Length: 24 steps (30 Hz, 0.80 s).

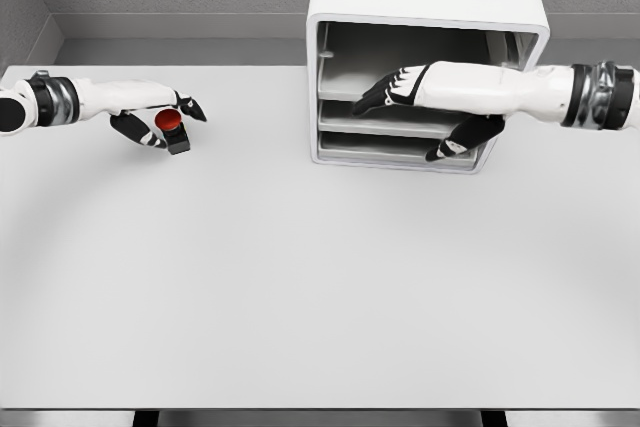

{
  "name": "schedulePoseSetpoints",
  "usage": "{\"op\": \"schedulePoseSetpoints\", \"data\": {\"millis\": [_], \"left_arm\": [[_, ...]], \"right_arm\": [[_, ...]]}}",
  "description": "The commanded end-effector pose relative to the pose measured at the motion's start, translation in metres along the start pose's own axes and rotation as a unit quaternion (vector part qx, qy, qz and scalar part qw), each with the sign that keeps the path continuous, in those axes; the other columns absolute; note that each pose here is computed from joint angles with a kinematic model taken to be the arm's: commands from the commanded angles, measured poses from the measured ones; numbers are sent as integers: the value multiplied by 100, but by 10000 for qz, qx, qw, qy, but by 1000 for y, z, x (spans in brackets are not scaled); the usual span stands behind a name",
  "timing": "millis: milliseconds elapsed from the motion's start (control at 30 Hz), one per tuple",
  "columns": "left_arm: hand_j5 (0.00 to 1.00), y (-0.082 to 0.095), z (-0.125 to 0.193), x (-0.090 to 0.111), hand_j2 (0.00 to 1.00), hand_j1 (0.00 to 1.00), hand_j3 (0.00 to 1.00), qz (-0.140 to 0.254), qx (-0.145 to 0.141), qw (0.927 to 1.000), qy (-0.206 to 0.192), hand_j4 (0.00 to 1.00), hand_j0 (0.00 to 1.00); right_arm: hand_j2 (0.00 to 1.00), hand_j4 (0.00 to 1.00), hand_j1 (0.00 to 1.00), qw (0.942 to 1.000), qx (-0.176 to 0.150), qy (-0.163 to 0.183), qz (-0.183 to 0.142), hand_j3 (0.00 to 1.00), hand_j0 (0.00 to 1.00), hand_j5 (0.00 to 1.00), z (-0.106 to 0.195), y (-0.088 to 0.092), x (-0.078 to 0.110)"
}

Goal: Slide open multi-storey tabletop storage cabinets and put open load switch and slide close multi-storey tabletop storage cabinets

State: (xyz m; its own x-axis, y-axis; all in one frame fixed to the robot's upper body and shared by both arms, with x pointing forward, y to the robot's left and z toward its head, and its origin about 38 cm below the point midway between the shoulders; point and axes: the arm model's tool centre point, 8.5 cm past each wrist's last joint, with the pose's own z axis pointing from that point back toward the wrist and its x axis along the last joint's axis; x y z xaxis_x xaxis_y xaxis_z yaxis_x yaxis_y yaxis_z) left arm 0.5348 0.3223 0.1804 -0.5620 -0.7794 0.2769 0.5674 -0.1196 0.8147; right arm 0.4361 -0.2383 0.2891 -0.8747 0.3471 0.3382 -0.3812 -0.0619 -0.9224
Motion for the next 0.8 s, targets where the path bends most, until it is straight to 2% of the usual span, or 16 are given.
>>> {"op": "schedulePoseSetpoints", "data": {"millis": [0,67,167,467,633,767], "left_arm": [[69,1,0,1,69,69,69,21,30,10000,-12,69,69],[66,1,-1,1,66,66,66,18,22,10000,-19,66,66],[64,1,-1,1,64,64,64,17,15,10000,-19,64,64],[48,-2,-1,1,48,48,48,12,-33,10000,-7,48,48],[46,2,-1,2,46,46,46,-9,-2,10000,-29,46,46],[46,11,0,7,46,46,46,-100,59,9999,-91,46,46]], "right_arm": [[94,94,94,10000,-84,11,-10,94,94,94,2,-4,0],[94,94,94,9998,-207,49,42,94,94,94,7,-12,-1],[94,94,94,9997,-223,81,25,94,94,94,7,-12,-3],[94,94,94,9992,-119,359,-103,94,94,94,-4,0,-15],[94,94,94,9977,-180,632,-179,94,94,94,8,-1,-31],[94,94,94,9974,-173,668,-197,94,94,94,8,0,-33]]}}
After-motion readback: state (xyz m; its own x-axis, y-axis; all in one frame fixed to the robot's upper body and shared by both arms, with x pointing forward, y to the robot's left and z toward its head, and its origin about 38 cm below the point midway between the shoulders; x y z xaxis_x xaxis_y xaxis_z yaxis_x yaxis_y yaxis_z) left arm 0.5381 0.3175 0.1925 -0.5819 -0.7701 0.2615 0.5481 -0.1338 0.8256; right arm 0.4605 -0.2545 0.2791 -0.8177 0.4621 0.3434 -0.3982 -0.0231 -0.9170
